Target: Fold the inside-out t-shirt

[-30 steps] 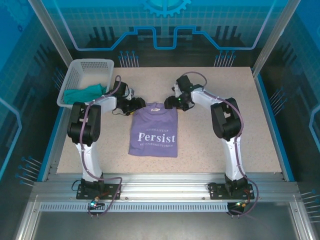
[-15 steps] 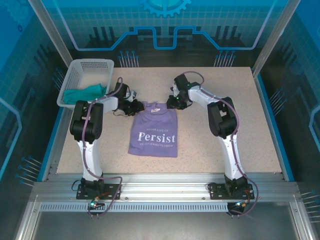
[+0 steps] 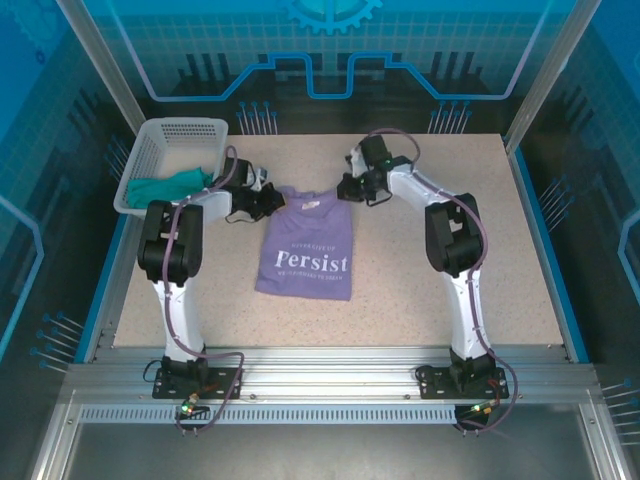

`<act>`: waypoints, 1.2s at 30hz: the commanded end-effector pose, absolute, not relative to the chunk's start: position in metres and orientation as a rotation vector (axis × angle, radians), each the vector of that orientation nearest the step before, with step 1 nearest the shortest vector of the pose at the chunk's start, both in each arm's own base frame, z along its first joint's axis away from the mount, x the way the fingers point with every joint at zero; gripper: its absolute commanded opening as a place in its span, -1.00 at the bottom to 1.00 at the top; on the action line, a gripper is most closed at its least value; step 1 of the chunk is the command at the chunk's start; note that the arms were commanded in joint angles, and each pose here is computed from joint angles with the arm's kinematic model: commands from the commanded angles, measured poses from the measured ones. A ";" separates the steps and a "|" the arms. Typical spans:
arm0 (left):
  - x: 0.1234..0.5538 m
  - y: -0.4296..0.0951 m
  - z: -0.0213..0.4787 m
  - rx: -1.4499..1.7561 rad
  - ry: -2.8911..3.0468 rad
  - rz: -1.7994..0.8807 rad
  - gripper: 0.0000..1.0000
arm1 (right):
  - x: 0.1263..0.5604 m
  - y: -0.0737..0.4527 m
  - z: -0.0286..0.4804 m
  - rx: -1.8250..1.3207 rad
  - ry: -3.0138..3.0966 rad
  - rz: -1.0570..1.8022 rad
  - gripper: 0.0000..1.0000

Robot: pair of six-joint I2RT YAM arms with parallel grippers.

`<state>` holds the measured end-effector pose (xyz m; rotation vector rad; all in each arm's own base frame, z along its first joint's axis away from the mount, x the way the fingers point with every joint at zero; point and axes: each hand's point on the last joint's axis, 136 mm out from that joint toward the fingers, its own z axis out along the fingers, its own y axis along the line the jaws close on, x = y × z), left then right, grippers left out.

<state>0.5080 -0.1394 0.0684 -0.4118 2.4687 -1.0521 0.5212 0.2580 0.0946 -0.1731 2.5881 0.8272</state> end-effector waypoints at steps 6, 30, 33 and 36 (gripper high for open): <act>0.564 -0.148 0.293 -0.168 1.947 -1.169 -1.00 | 0.560 0.237 0.304 -0.307 2.126 0.855 -1.00; 0.315 -0.193 0.114 -0.210 2.287 -1.203 -1.00 | 0.317 0.219 0.133 -0.340 2.533 0.889 -1.00; 0.327 -0.180 0.108 -0.204 2.306 -1.053 -0.99 | 0.333 0.224 0.129 -0.340 2.548 0.869 -1.00; 0.346 -0.168 0.101 -0.217 2.325 -0.960 -0.99 | 0.358 0.235 0.123 -0.358 2.564 0.843 -1.00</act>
